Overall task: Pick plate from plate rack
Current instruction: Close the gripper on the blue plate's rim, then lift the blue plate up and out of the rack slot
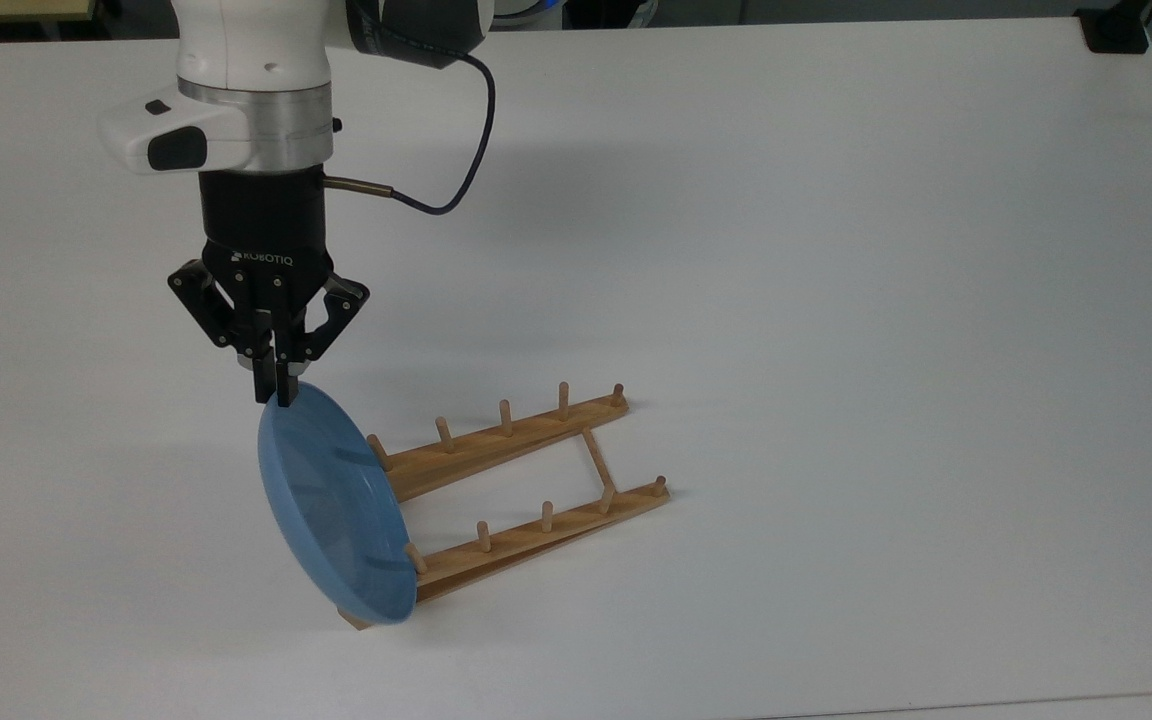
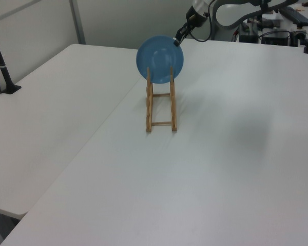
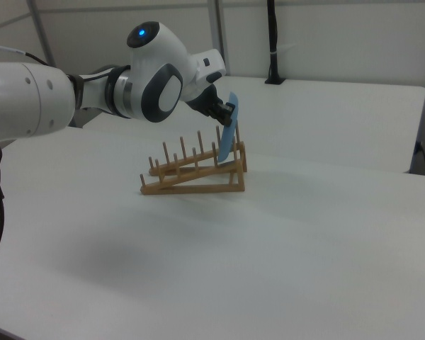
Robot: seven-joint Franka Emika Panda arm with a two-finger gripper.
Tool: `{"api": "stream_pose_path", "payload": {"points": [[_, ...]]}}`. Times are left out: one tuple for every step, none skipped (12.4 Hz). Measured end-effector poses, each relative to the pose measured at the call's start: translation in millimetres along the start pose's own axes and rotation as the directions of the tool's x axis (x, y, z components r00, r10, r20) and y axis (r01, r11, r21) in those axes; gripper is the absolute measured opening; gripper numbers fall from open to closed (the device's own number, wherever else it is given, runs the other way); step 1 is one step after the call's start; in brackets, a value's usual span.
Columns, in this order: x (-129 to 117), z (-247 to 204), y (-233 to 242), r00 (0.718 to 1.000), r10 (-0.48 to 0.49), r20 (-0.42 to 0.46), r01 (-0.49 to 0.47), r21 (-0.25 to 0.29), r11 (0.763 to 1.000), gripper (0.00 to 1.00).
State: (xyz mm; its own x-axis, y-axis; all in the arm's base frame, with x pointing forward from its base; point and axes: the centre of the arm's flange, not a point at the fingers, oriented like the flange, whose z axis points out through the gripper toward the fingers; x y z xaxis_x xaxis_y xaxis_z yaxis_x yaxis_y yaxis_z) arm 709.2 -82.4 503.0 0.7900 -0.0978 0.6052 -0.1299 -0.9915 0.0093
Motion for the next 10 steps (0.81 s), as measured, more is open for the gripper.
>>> {"api": "stream_pose_path", "payload": {"points": [[0, 0, 0, 1.0, -0.001, 0.0, 0.001, -0.001, 1.0, 0.11], [0, 0, 1, 1.0, -0.001, -0.001, 0.001, -0.003, 1.0, 0.09], [1, -1, 2, 1.0, -0.001, -0.003, 0.001, -0.004, 1.0, 0.09], [2, -2, 3, 1.0, 0.0, -0.006, 0.0, -0.005, 1.0, 0.08], [4, -4, 4, 1.0, 0.002, -0.01, -0.002, -0.007, 1.0, 0.08], [7, -7, 7, 1.0, 0.004, -0.018, -0.004, -0.009, 1.0, 0.08], [9, -11, 8, 1.0, 0.006, -0.025, -0.006, -0.012, 1.0, 0.08], [12, -16, 10, 0.999, 0.008, -0.035, -0.008, -0.014, 1.0, 0.07], [16, -24, 13, 0.999, 0.01, -0.047, -0.011, -0.017, 1.0, 0.07], [20, -32, 16, 0.998, 0.012, -0.06, -0.013, -0.02, 1.0, 0.07]]}}
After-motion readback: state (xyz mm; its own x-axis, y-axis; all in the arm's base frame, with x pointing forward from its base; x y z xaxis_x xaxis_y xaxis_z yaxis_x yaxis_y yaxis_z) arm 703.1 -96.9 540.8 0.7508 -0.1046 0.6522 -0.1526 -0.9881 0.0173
